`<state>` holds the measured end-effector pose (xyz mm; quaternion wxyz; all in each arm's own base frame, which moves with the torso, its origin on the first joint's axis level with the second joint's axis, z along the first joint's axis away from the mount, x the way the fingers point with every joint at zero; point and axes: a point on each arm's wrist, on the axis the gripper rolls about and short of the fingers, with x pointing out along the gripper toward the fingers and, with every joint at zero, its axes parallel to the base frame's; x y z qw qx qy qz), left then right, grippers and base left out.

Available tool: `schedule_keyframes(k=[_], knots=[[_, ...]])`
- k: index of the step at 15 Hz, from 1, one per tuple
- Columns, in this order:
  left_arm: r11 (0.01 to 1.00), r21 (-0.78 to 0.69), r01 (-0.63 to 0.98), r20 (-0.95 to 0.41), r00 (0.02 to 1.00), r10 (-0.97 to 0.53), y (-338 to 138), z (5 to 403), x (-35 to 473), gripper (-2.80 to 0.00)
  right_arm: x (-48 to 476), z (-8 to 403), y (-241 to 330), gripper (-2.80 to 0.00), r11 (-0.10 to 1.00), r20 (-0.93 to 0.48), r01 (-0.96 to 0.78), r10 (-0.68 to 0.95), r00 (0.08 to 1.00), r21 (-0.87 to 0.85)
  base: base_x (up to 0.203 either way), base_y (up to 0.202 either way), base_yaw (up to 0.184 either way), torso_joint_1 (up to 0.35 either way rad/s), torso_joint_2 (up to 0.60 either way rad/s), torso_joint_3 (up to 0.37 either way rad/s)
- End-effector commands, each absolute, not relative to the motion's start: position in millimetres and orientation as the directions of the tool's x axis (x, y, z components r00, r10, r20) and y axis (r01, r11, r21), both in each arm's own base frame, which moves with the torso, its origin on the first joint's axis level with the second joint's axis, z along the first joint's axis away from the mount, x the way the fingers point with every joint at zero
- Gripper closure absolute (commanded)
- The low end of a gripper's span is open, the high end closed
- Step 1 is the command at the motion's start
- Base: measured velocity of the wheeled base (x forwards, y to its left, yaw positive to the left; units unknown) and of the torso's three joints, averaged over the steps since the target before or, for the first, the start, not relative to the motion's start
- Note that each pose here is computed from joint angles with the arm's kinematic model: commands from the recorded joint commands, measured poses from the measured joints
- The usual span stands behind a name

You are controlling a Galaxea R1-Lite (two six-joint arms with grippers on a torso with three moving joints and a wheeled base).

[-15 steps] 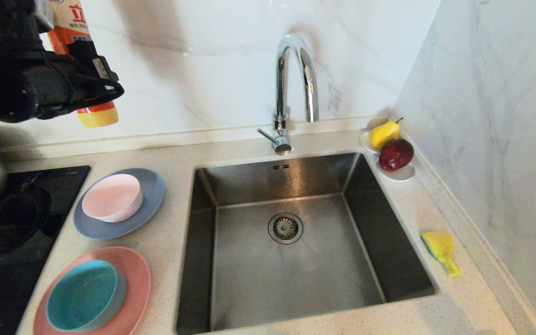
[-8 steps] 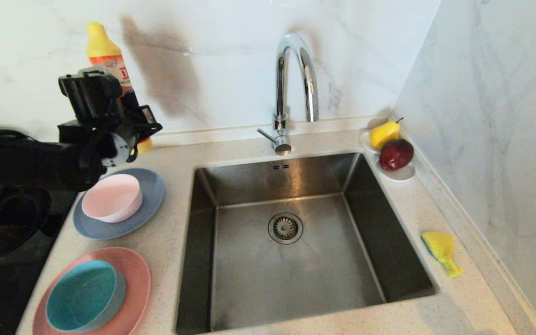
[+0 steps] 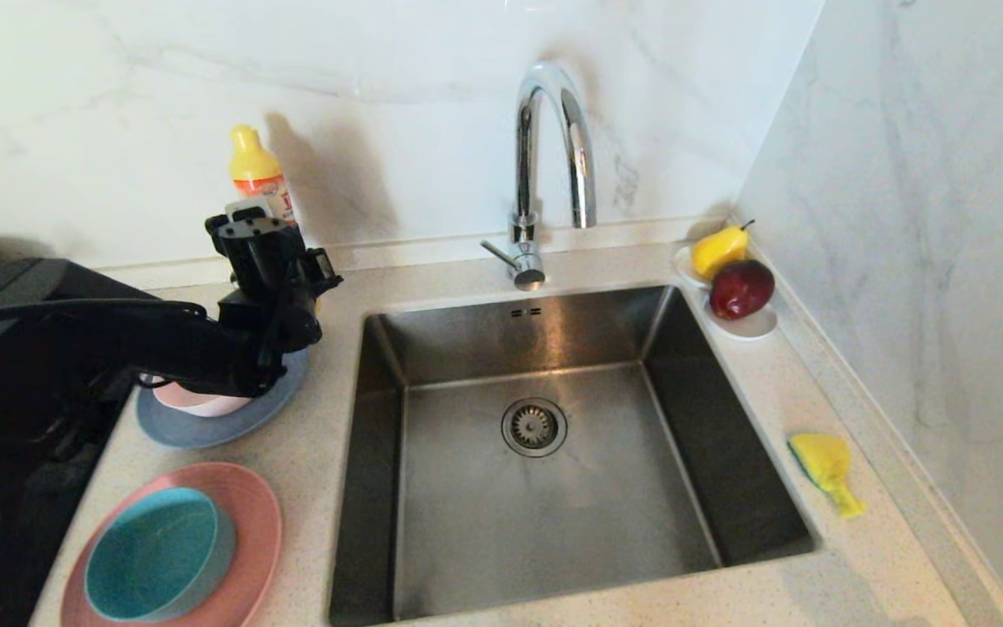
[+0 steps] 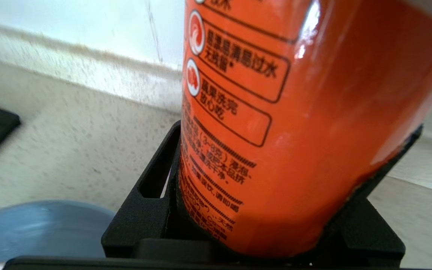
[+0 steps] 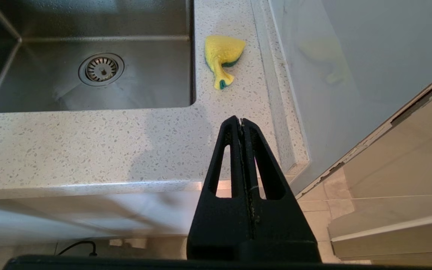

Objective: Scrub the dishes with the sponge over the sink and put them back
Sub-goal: Place the dish soap on the table

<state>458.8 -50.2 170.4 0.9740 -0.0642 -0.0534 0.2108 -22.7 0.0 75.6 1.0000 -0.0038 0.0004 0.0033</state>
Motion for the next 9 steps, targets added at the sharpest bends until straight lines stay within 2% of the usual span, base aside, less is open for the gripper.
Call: schedule_keyframes(k=[1,9], knots=[[0.893,-0.147,-0.427,0.069,0.896,0.439,-53,149,475,0.00,-23,76,0,0.00,1.000,0.000,-0.008,0.008,1.000,-0.008,0.000,0.000,0.000,0.000,0.00,0.000],[0.874,-0.206,-0.441,0.186,0.859,0.477,-53,153,488,0.00,-23,76,0,0.00,1.000,0.000,-0.008,0.008,1.000,-0.008,0.000,0.000,0.000,0.000,0.00,0.000]])
